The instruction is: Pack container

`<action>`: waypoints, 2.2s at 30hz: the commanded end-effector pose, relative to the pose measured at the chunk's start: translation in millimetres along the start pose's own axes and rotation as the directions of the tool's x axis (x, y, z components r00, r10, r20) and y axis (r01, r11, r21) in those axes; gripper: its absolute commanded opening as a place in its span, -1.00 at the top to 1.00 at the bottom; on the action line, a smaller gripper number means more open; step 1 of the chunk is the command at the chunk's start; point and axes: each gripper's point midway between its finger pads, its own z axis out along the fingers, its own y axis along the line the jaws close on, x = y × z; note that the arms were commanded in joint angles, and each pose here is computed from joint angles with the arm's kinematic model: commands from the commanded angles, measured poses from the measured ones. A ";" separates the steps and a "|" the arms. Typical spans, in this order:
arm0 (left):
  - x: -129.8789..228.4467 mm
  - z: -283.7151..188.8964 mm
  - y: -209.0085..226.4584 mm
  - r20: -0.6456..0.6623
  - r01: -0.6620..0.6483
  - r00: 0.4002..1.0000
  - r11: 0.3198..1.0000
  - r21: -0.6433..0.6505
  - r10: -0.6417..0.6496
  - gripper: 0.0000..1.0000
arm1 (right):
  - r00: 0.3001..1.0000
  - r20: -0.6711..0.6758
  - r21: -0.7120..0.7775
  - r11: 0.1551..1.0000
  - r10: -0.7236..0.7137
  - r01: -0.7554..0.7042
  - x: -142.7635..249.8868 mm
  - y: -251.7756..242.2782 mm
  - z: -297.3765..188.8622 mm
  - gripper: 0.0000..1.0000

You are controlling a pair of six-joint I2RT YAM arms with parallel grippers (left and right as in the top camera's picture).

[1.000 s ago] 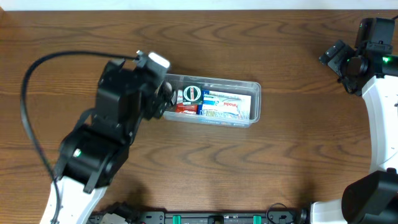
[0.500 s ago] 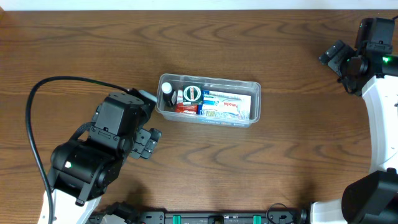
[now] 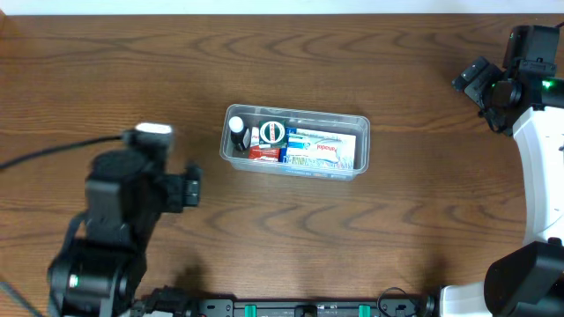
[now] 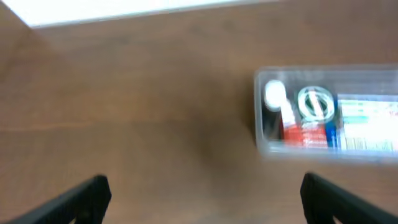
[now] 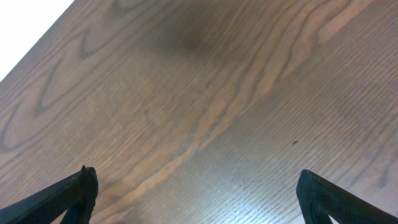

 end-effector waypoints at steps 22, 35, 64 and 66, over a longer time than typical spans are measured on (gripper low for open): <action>51.3 36.6 21.9 0.640 0.067 0.768 0.996 -0.051 -0.019 -0.96 | 1.000 0.005 0.002 1.000 -0.005 0.005 -2.1 -1.1 -0.3 -0.99; 111.5 78.9 18.0 0.471 0.081 0.881 0.996 -0.034 -0.056 -0.96 | 1.000 0.006 0.003 1.000 -0.004 0.004 -2.2 -1.2 -0.3 -0.98; 117.9 79.8 20.3 0.452 0.091 0.890 0.995 -0.049 -0.059 -0.96 | 1.000 0.006 0.003 1.000 -0.004 0.004 -2.2 -1.2 -0.3 -0.99; 117.9 79.8 20.3 0.452 0.091 0.890 0.995 -0.049 -0.059 -0.96 | 1.000 0.006 0.003 1.000 -0.004 0.004 -2.2 -1.2 -0.3 -0.98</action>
